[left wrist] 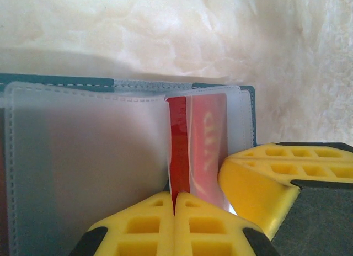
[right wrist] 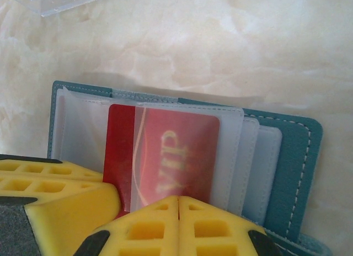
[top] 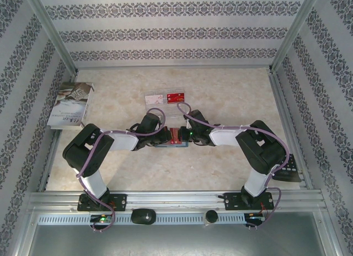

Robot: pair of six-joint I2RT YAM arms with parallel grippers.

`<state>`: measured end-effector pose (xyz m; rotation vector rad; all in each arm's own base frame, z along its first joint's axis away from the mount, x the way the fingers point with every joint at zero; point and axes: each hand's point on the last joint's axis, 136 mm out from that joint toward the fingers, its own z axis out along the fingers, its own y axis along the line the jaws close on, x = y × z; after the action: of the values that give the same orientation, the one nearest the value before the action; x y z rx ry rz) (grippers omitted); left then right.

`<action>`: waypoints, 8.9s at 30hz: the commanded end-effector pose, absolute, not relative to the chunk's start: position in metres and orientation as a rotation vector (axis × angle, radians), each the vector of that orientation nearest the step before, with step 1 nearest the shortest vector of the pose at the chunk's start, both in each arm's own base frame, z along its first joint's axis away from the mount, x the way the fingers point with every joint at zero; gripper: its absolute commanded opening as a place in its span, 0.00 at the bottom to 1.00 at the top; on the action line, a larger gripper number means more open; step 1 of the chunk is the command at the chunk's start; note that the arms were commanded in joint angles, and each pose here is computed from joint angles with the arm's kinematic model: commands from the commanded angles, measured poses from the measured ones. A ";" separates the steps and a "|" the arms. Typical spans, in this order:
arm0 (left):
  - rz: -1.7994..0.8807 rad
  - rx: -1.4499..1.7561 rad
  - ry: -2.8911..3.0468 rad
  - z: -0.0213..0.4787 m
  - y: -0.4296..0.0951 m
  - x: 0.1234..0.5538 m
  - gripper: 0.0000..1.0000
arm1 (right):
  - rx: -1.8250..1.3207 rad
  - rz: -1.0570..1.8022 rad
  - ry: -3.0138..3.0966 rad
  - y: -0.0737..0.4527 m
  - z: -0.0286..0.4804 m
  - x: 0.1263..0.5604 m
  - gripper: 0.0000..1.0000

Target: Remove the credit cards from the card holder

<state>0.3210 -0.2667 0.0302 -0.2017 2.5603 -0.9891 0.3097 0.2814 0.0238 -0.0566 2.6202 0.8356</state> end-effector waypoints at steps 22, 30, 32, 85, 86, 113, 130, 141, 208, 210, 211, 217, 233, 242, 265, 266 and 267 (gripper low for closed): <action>-0.898 -0.010 2.523 0.063 -0.235 0.304 0.00 | 0.053 0.644 2.747 0.247 -0.014 0.297 0.00; -0.842 0.051 2.506 0.088 -0.229 0.307 0.00 | -0.043 0.759 2.641 0.263 0.011 0.306 0.10; -0.842 0.065 2.505 0.092 -0.229 0.307 0.00 | -0.082 0.792 2.601 0.268 0.022 0.309 0.14; -0.278 1.684 1.883 0.180 -0.275 0.431 0.00 | 0.226 0.625 2.525 0.168 0.032 0.296 0.23; -0.262 1.705 1.875 0.176 -0.277 0.432 0.00 | 0.233 0.620 2.534 0.166 0.029 0.295 0.23; 0.020 1.861 1.807 0.136 -0.284 0.464 0.00 | 0.261 0.650 2.562 0.166 0.017 0.301 0.23; 0.084 1.854 1.851 0.119 -0.286 0.475 0.00 | 0.261 0.659 2.546 0.166 0.022 0.302 0.24; 0.127 1.829 1.878 0.115 -0.281 0.482 0.00 | 0.260 0.659 2.547 0.165 0.022 0.302 0.24; 0.263 0.902 1.599 0.316 -0.265 0.525 0.80 | 0.124 0.725 2.479 0.187 0.052 0.303 0.34; 0.171 0.801 1.611 0.340 -0.259 0.510 0.90 | -0.001 0.719 2.462 0.204 0.064 0.300 0.37; 0.132 0.755 1.617 0.348 -0.256 0.504 0.95 | -0.063 0.706 2.453 0.212 0.070 0.300 0.38; -0.156 0.468 1.641 0.378 -0.217 0.450 1.00 | -0.427 0.569 2.440 0.271 0.084 0.290 0.43; -0.476 -0.511 1.877 0.230 -0.056 0.329 0.94 | -0.840 0.134 2.485 0.337 0.032 0.305 0.47; -0.510 -0.546 1.976 0.185 -0.060 0.311 0.91 | -0.915 -0.023 2.570 0.327 -0.006 0.300 0.47; -0.647 -0.459 2.126 0.125 -0.106 0.310 0.84 | -0.752 0.330 2.550 0.341 0.035 0.303 0.25; -0.649 -0.454 2.127 0.124 -0.107 0.310 0.84 | -0.750 0.306 2.542 0.339 0.037 0.304 0.37; -0.646 -0.453 2.129 0.124 -0.107 0.310 0.84 | -0.753 0.285 2.531 0.337 0.039 0.304 0.45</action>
<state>0.3050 -0.0985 0.1129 -0.4721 2.1804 -0.5884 0.3106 0.3437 0.0302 -0.7578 2.5285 0.3045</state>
